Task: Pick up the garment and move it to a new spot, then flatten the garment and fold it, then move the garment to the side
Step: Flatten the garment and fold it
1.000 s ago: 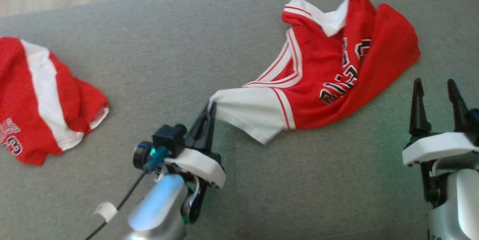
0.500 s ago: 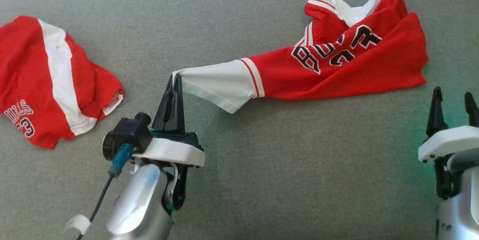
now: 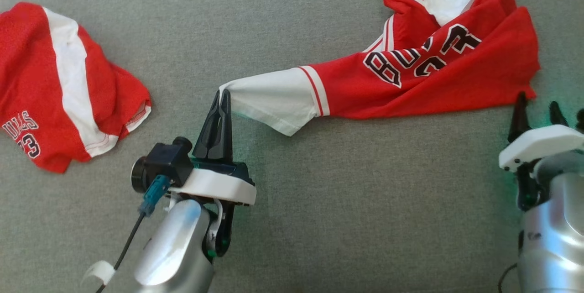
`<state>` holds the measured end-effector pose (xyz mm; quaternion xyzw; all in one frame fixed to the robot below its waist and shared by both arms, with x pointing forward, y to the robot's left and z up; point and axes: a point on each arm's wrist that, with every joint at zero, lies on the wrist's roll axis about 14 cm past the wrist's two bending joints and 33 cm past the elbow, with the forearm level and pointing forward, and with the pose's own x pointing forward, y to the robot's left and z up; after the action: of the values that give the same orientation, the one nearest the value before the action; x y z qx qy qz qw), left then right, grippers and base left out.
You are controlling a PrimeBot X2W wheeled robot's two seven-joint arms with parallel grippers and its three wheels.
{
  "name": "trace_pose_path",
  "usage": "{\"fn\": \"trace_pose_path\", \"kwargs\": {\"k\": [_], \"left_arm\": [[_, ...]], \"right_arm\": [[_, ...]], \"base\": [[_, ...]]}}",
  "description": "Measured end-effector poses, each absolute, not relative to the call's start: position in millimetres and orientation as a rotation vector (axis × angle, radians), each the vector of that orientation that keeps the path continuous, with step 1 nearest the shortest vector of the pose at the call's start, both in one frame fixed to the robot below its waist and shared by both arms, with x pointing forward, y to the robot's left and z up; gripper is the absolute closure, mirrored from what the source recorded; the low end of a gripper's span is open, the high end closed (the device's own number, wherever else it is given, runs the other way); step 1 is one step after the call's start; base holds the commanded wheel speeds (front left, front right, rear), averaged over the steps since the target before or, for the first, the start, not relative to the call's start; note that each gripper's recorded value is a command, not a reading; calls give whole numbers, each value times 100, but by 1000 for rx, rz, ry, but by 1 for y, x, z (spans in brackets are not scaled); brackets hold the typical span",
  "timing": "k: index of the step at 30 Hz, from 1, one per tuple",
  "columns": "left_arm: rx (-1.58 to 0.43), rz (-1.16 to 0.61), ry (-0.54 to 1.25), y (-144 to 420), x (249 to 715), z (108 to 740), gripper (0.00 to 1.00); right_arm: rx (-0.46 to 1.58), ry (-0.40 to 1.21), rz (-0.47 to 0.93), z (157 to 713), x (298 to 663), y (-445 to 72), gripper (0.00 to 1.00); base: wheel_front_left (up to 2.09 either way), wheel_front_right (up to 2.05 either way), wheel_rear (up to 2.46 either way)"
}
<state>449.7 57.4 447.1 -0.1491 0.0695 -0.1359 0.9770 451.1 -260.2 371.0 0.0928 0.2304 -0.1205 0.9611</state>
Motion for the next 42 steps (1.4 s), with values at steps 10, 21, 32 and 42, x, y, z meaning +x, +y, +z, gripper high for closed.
{"fn": "trace_pose_path", "kwargs": {"k": [10, 21, 32, 42], "left_arm": [[-295, -283, 146, 55, 451, 444, 100], [-292, -292, 132, 52, 451, 451, 100], [-448, -286, 43, 50, 447, 495, 100], [-531, -329, -241, 50, 458, 605, 100]], "right_arm": [[193, 493, -226, 359, 462, -249, 0], [174, 456, -219, 367, 458, -248, 100], [146, 129, -162, 464, 467, -249, 100], [101, -212, -81, 599, 453, -243, 100]], "base": [[0, 0, 0], [0, 0, 0], [0, 0, 0], [0, 0, 0]]}}
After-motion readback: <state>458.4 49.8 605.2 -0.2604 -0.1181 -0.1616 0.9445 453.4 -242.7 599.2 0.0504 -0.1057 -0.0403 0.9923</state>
